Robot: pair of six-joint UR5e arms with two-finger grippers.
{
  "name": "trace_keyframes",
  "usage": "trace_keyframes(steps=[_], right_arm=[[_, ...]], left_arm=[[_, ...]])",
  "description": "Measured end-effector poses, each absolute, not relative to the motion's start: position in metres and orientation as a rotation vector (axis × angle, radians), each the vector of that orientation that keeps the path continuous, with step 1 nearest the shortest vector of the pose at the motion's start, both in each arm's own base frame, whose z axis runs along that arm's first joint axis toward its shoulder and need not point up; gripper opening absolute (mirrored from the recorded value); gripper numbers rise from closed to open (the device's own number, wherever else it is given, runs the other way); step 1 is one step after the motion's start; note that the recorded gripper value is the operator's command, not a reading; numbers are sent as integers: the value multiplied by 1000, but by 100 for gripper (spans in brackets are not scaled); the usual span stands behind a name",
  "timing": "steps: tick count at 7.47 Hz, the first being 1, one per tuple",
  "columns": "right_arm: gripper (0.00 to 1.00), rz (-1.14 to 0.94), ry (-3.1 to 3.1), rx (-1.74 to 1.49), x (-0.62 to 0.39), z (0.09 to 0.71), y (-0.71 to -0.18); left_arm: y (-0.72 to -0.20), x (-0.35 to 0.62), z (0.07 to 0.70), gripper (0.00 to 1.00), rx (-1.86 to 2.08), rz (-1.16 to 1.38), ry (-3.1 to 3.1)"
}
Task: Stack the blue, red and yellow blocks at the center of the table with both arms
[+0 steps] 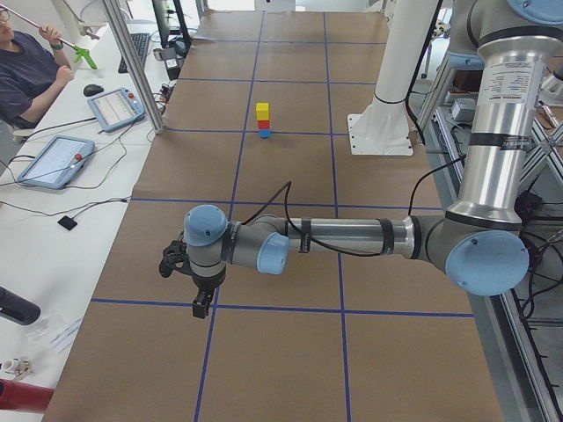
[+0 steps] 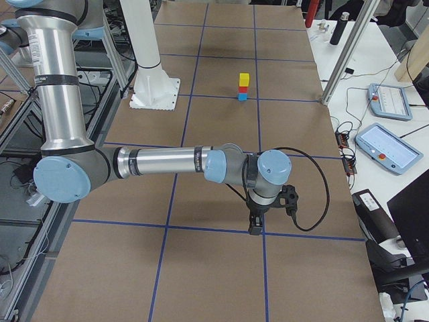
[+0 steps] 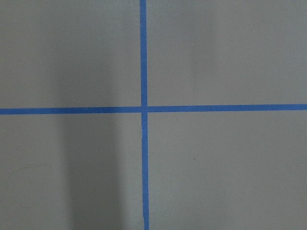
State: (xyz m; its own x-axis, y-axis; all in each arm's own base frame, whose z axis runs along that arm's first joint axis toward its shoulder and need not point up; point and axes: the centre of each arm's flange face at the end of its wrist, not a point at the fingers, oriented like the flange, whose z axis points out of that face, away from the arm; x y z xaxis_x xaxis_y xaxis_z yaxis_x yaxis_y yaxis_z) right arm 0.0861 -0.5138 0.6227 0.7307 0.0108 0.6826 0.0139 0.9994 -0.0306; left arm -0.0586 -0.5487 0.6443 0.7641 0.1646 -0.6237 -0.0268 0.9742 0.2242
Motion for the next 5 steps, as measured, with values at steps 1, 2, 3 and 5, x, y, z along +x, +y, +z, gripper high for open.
trace_keyframes(steps=[1, 2, 3, 5], right_arm=[[100, -3, -751, -31, 86, 621, -511], [100, -4, -751, -29, 86, 620, -510], [100, -4, -751, -28, 86, 620, -510], [100, -4, -750, -29, 86, 620, -509]], left_arm=[[-549, -59, 644, 100, 207, 105, 695], [-548, -59, 644, 100, 207, 104, 695], [-548, -59, 644, 100, 208, 104, 695], [-548, -59, 645, 100, 207, 104, 696]])
